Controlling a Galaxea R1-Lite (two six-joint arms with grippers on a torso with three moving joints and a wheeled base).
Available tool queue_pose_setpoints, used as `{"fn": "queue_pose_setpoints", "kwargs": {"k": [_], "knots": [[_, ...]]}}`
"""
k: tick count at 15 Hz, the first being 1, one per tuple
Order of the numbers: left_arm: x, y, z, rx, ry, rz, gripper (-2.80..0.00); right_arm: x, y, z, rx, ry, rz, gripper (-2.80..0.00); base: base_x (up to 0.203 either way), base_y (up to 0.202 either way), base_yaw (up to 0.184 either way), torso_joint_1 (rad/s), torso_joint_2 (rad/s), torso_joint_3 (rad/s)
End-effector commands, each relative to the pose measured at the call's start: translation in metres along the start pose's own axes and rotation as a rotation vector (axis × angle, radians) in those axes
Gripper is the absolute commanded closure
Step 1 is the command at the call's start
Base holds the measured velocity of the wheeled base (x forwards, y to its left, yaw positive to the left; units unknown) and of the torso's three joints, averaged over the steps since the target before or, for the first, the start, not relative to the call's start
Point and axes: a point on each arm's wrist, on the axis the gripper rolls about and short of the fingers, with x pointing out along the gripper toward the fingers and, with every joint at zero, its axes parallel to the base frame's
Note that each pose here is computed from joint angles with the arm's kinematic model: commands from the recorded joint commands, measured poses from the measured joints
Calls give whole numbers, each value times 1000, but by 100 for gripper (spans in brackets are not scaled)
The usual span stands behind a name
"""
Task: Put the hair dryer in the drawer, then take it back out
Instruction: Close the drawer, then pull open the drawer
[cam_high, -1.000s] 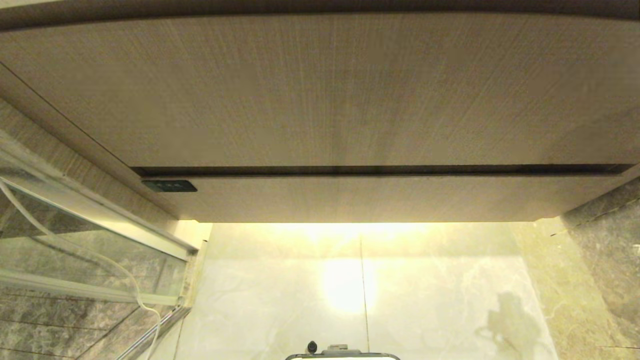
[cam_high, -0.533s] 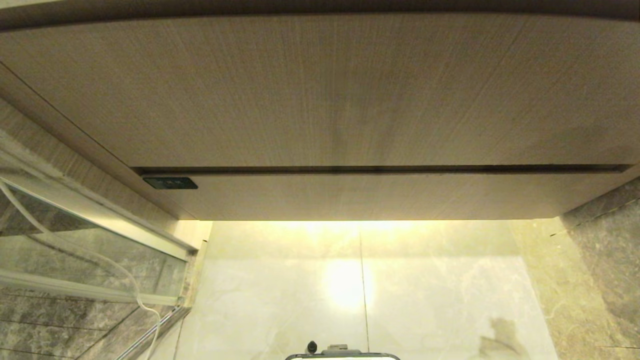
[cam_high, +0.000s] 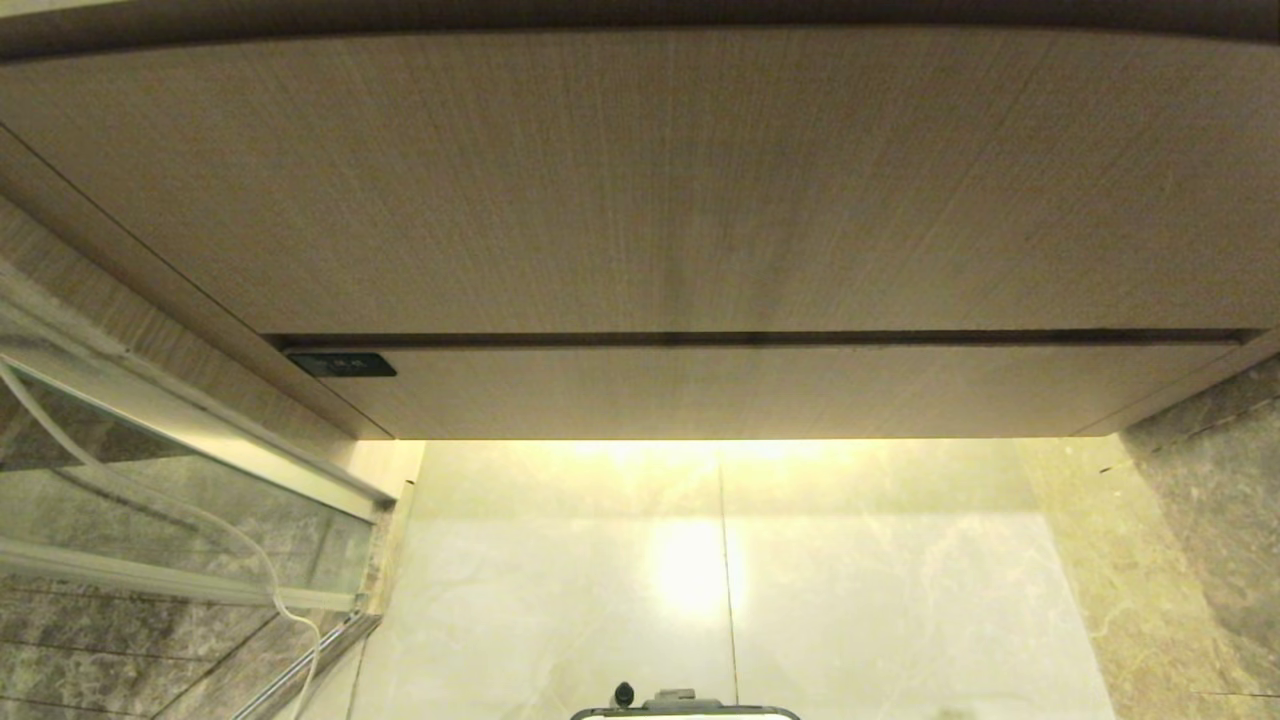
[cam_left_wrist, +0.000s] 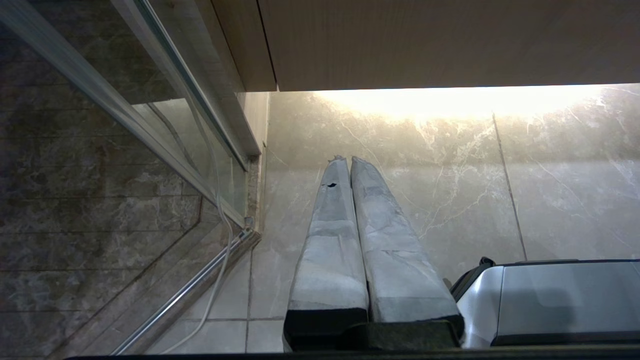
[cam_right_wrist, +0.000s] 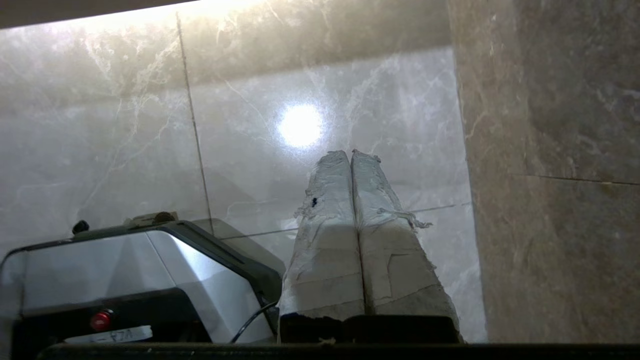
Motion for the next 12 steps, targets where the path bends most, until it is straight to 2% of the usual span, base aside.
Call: {"fn": "queue_pose_setpoints", "kwargs": {"k": [1, 4, 5, 8, 10, 12], "knots": [[0, 0, 0, 0, -1, 0, 0, -20, 4, -32, -41, -124, -2, 0, 0, 0, 0, 0, 0, 0], [0, 0, 0, 0, 0, 0, 0, -15, 1, -70, -58, -157, -23, 0, 0, 0, 0, 0, 0, 0], [0, 0, 0, 0, 0, 0, 0, -14, 1, -70, -59, -205, -17, 0, 0, 0, 0, 0, 0, 0], [0, 0, 0, 0, -3, 0, 0, -16, 1, -76, -70, -203, 73, 0, 0, 0, 0, 0, 0, 0], [0, 0, 0, 0, -1, 0, 0, -18, 1, -85, -62, -169, 124, 0, 0, 0, 0, 0, 0, 0], [0, 0, 0, 0, -2, 0, 0, -23, 0, -86, -44, -239, 134, 0, 0, 0, 0, 0, 0, 0]]}}
